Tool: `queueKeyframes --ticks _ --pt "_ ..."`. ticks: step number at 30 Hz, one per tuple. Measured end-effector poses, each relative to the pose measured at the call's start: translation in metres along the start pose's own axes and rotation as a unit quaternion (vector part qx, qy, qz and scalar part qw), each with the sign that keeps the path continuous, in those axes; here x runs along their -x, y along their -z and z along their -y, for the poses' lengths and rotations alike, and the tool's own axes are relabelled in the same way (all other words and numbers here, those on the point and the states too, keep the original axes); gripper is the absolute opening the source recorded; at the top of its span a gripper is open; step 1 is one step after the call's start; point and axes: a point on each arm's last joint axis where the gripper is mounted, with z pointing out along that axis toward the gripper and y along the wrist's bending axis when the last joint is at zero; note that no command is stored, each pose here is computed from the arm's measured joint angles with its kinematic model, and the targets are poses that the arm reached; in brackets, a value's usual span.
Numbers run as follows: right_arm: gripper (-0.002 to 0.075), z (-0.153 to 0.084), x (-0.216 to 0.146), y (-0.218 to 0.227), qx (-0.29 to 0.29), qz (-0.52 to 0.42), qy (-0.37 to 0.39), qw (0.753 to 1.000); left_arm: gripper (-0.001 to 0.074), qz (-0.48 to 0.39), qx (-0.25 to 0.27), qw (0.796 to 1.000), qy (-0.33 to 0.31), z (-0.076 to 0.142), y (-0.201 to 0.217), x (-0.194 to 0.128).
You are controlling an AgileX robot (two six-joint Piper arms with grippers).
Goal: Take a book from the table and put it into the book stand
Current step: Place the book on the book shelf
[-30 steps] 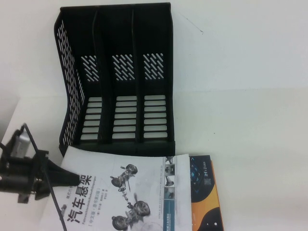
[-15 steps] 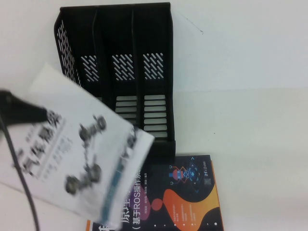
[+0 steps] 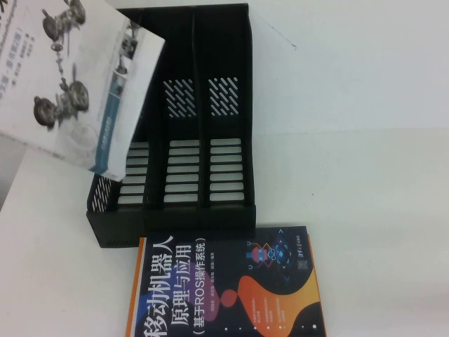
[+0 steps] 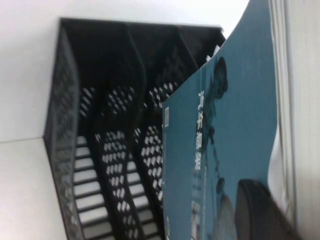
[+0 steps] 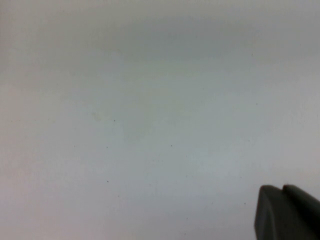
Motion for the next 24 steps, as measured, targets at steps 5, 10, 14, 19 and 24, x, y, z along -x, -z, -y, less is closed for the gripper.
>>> queueKeyframes --ticks 5,10,14,19,24 --pt "-0.0003 0.000 0.000 0.000 0.000 0.000 -0.008 1.000 0.0120 -0.005 0.024 1.000 0.019 -0.021 -0.015 0.013" --pt "-0.0003 0.000 0.000 0.000 0.000 0.000 -0.013 1.000 0.0120 -0.004 0.044 0.998 0.042 -0.048 -0.037 0.017" --pt "-0.0003 -0.001 -0.001 0.000 0.006 -0.005 -0.019 1.000 0.0120 -0.007 0.049 0.997 0.066 -0.066 -0.054 0.018" --pt "-0.0003 -0.001 -0.001 0.000 0.006 -0.005 -0.023 1.000 0.0120 -0.006 0.044 0.995 0.087 -0.082 -0.070 0.018" --pt "-0.0003 -0.001 -0.004 -0.004 0.003 -0.012 -0.031 0.999 0.0120 -0.028 0.031 0.995 0.094 -0.080 -0.071 0.015"
